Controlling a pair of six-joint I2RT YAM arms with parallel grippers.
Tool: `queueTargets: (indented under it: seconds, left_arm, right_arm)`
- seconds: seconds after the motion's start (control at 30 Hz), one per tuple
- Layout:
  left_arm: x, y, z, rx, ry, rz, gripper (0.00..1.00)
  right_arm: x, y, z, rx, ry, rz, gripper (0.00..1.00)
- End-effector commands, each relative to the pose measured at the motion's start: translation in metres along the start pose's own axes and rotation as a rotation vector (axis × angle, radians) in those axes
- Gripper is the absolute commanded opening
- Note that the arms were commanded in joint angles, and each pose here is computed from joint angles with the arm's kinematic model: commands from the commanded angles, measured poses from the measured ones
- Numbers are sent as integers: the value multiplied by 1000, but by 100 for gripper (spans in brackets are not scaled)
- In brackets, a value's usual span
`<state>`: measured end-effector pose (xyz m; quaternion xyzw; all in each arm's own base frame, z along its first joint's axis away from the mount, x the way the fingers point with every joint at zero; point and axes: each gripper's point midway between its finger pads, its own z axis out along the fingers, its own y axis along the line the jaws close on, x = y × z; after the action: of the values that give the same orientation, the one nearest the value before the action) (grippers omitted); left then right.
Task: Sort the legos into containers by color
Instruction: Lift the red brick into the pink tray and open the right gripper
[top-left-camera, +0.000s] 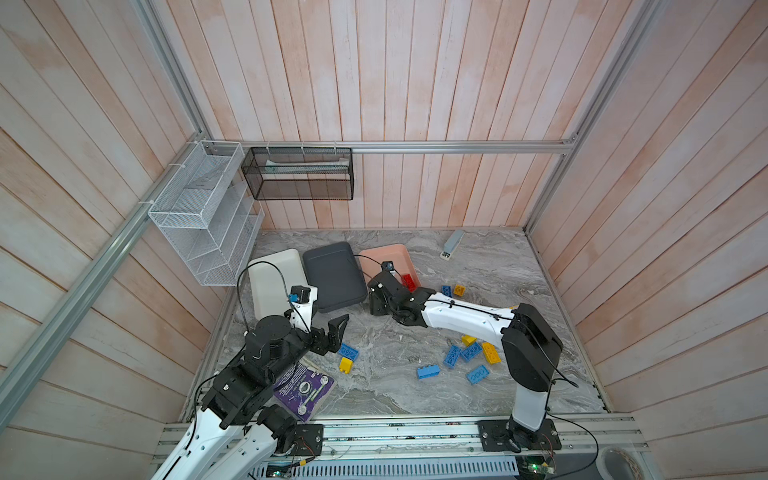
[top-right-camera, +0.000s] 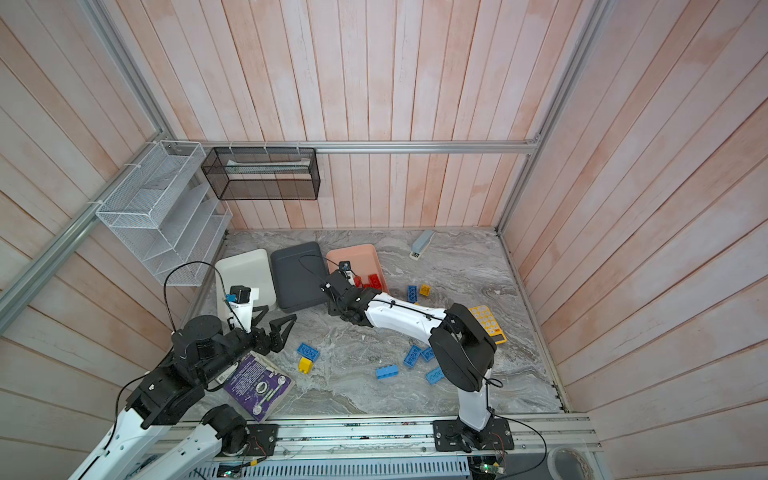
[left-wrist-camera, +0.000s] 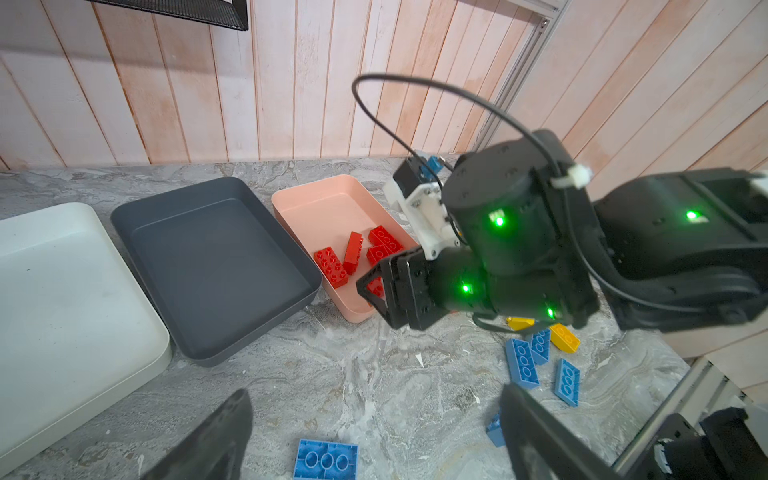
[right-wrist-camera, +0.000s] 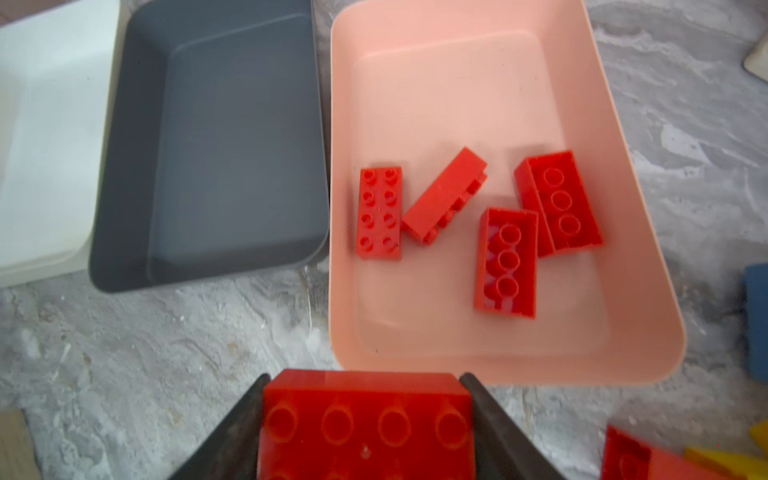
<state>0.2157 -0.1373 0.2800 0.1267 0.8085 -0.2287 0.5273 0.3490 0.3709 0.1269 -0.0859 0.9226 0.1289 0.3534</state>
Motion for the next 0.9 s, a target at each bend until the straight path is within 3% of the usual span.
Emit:
queueTargets:
  seconds: [0.0, 0.37, 0.67, 0.87]
  left_arm:
    - [6, 3, 5, -14, 14, -2, 94]
    - [8, 3, 9, -14, 27, 1, 95]
    - [10, 2, 13, -10, 41, 2, 95]
    - [13, 4, 16, -17, 53, 4, 95]
  right_arm:
    - [-15, -1, 19, -32, 28, -41, 60]
    - [-68, -18, 66, -66, 10, -3, 61]
    - [-70, -31, 97, -85, 46, 19, 63]
    - [-75, -32, 101, -96, 41, 8, 74]
